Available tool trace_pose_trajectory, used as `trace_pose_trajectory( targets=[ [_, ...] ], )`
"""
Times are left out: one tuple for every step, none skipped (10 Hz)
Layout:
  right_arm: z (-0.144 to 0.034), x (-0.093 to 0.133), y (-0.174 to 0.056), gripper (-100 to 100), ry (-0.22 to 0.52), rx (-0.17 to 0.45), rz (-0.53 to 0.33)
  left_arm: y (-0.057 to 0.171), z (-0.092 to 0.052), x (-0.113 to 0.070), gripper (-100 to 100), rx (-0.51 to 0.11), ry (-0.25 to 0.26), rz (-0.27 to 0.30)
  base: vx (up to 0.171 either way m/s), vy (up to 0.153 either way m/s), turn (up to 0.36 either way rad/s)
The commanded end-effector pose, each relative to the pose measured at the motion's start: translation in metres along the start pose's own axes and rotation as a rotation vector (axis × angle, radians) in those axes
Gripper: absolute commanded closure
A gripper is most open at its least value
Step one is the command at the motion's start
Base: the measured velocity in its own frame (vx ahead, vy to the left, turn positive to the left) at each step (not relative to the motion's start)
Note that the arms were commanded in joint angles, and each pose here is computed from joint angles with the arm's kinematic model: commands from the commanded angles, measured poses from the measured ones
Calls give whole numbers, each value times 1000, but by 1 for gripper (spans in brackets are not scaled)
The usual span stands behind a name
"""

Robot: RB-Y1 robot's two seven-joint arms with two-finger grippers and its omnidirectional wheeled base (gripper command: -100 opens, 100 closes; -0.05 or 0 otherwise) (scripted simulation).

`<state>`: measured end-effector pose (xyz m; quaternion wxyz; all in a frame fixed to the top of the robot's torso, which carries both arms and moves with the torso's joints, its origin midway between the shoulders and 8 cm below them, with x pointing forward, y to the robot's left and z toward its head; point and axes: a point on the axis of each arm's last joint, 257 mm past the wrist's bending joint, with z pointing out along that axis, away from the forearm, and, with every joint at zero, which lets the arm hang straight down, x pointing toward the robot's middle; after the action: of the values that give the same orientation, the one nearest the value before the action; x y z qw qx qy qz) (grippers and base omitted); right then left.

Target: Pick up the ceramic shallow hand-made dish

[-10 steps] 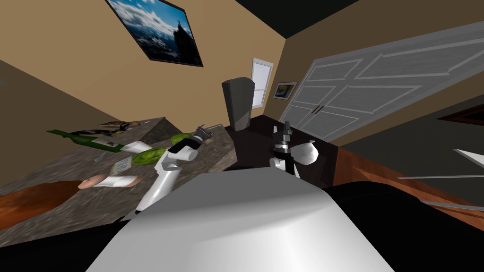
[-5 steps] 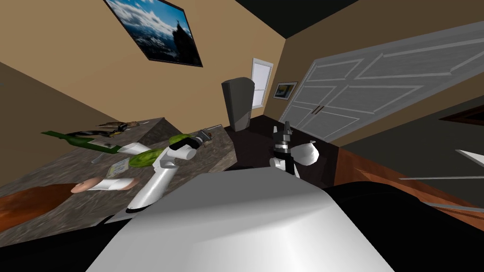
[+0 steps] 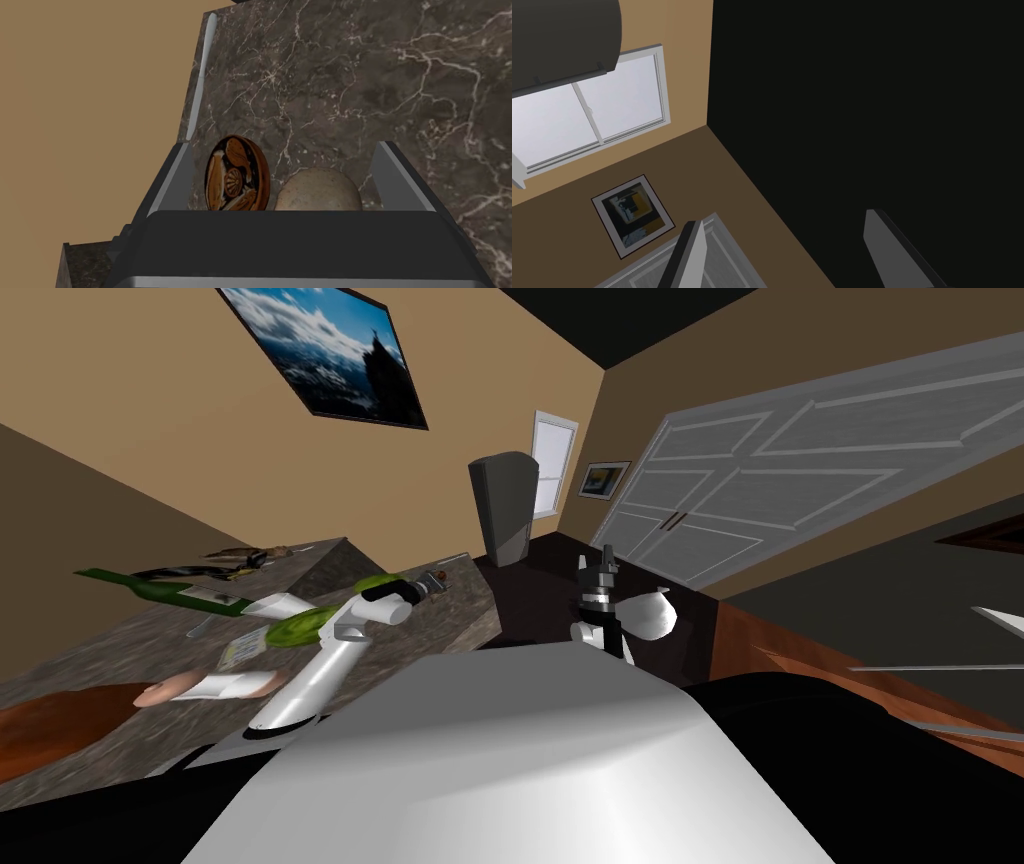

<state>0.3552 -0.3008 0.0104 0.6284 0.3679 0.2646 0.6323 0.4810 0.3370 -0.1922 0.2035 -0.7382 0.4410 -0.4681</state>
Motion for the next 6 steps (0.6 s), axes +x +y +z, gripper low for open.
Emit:
trace_pose_trajectory(
  targets=[
    [0, 0, 0, 0, 0, 0, 0, 14, -2, -18, -100, -59, -53, -16, 43, -3, -1],
    [0, 0, 0, 0, 0, 0, 0, 22, -2, -31, -100, -98, -89, -29, 55, 0, 6],
    [0, 0, 0, 0, 0, 0, 0, 23, -2, -33, -100, -104, -96, -29, 41, 0, 0],
    [0, 0, 0, 0, 0, 0, 0, 32, -4, -47, -100, -145, -137, -42, 38, 2, 1],
    [0, 0, 0, 0, 0, 0, 0, 41, -6, -60, -100, -183, -176, -54, 55, 4, 4],
    [0, 0, 0, 0, 0, 0, 0, 49, -9, -73, -100, -219, -215, -66, 73, -2, -1]
  ],
)
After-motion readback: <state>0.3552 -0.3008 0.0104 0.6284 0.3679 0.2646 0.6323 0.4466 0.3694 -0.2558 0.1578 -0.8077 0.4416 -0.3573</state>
